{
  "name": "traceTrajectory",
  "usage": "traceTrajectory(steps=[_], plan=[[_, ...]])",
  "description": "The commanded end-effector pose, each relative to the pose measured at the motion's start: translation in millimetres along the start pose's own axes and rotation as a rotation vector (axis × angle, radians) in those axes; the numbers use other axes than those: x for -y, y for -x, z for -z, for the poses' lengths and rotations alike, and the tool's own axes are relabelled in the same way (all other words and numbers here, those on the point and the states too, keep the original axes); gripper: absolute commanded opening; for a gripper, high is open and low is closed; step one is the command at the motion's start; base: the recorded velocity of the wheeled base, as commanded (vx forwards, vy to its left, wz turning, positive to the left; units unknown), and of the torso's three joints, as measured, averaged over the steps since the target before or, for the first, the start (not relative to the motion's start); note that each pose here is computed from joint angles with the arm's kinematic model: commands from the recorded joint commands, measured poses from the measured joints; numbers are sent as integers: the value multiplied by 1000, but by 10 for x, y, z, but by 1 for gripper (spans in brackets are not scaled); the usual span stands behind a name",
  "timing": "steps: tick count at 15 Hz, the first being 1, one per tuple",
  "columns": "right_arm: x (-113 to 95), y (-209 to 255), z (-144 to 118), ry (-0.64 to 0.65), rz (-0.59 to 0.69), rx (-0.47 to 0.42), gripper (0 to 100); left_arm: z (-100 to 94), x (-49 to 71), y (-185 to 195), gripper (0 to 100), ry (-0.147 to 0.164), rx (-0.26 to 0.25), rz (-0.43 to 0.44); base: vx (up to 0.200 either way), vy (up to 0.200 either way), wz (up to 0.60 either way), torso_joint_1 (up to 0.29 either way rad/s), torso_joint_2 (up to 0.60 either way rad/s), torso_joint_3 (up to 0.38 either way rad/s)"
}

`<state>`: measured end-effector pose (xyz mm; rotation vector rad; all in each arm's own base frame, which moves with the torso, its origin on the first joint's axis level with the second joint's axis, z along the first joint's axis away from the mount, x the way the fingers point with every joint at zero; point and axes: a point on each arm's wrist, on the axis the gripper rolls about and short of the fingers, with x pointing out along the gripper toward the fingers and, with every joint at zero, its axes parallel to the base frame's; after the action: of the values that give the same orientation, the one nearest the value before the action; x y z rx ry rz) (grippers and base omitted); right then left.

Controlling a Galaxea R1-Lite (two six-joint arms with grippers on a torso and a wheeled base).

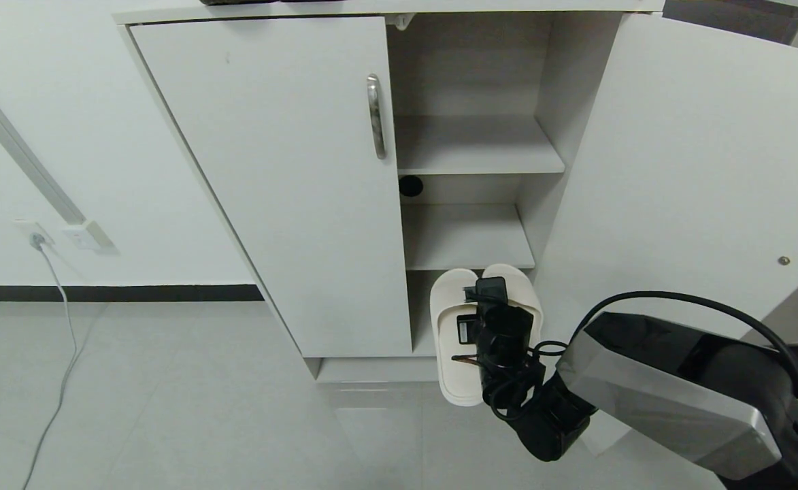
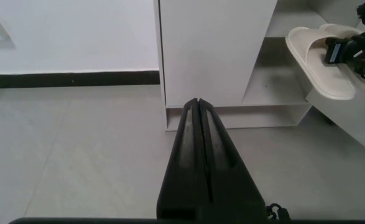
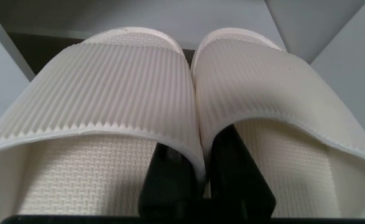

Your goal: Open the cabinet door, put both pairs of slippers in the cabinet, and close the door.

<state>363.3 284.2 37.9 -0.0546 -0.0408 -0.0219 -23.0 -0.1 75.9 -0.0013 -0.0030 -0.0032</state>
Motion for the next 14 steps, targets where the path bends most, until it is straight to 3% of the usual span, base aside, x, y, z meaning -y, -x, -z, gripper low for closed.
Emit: traceTrajectory(steps=[1,11,14], plan=[[1,3,-17,-1,-1,2,0,0,0,-1,0,0,-1,0,200,0,0,-2,7,7],[13,-7,-33,-4,3,5,0,0,0,-1,0,2,-1,-2,200,0,0,0,5,3],[11,-7,-23,-1,2,1,0,0,-1,-1,0,3,-1,-3,0,0,0,0,0,0]])
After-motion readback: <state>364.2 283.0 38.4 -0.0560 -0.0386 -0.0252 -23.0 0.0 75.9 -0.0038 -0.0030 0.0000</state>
